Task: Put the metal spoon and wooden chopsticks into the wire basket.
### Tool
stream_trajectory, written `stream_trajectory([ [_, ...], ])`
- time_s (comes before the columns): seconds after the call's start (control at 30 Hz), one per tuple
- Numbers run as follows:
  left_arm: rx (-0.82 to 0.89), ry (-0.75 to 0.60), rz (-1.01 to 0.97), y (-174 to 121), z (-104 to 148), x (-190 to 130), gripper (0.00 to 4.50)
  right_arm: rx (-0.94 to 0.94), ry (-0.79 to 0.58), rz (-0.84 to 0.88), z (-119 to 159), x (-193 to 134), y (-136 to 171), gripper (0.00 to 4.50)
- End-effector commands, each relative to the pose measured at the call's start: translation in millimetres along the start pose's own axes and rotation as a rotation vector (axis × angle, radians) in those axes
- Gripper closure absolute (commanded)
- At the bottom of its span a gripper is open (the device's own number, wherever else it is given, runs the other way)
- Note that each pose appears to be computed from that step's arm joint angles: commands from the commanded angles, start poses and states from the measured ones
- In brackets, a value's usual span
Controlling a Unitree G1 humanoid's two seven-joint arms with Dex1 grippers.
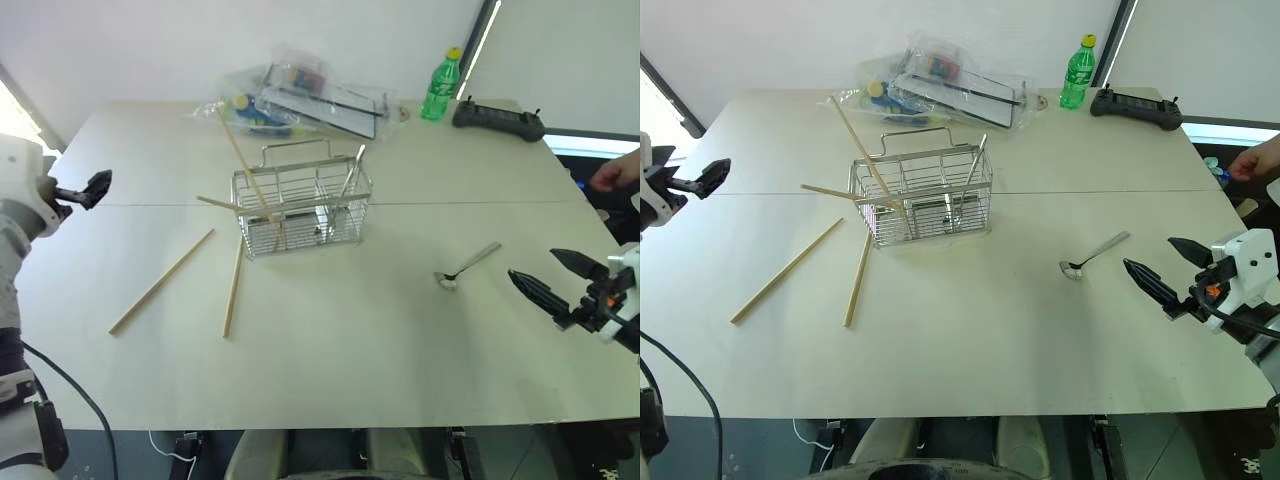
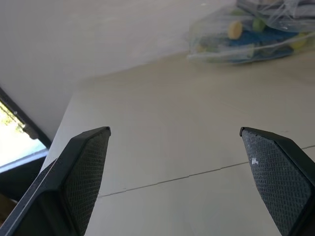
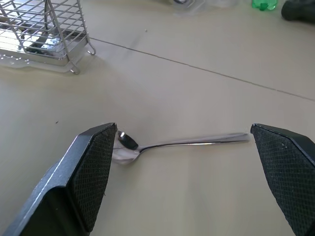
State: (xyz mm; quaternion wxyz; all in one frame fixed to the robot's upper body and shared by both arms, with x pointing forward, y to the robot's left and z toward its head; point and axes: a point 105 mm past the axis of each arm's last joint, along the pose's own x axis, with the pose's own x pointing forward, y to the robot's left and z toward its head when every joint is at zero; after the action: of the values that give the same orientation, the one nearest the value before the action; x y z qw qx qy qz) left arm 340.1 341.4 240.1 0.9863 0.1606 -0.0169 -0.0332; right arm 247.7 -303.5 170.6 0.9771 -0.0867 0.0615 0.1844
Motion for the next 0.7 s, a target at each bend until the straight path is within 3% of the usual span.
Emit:
stream_trajectory([
  [0.03, 0.042, -0.071, -0.045, -12.5, 21.3, -5.8, 0.05, -0.042, -0.031, -0.016, 16.8, -2.1, -7.6, 0.00],
  [0.2, 0.023, -0.070, -0.091, -21.6, 19.0, -6.9, 0.05, -0.065, -0.022, -0.009, 17.3, -1.4, -7.5, 0.00],
  [0.3, -0.037, -0.088, -0.215, -37.8, 28.4, -10.1, 0.05, -0.129, 0.003, 0.045, 21.5, 1.9, -3.4, 0.00],
  [0.47, -0.109, -0.120, -0.629, -102.9, 56.0, -34.6, 0.05, -0.277, 0.043, 0.275, 47.0, 21.9, 11.1, 0.00],
  [0.7, -0.074, -0.110, -1.014, -168.1, 70.1, -71.2, 0.05, -0.415, 0.138, 0.674, 64.0, 41.5, 41.0, 0.00],
])
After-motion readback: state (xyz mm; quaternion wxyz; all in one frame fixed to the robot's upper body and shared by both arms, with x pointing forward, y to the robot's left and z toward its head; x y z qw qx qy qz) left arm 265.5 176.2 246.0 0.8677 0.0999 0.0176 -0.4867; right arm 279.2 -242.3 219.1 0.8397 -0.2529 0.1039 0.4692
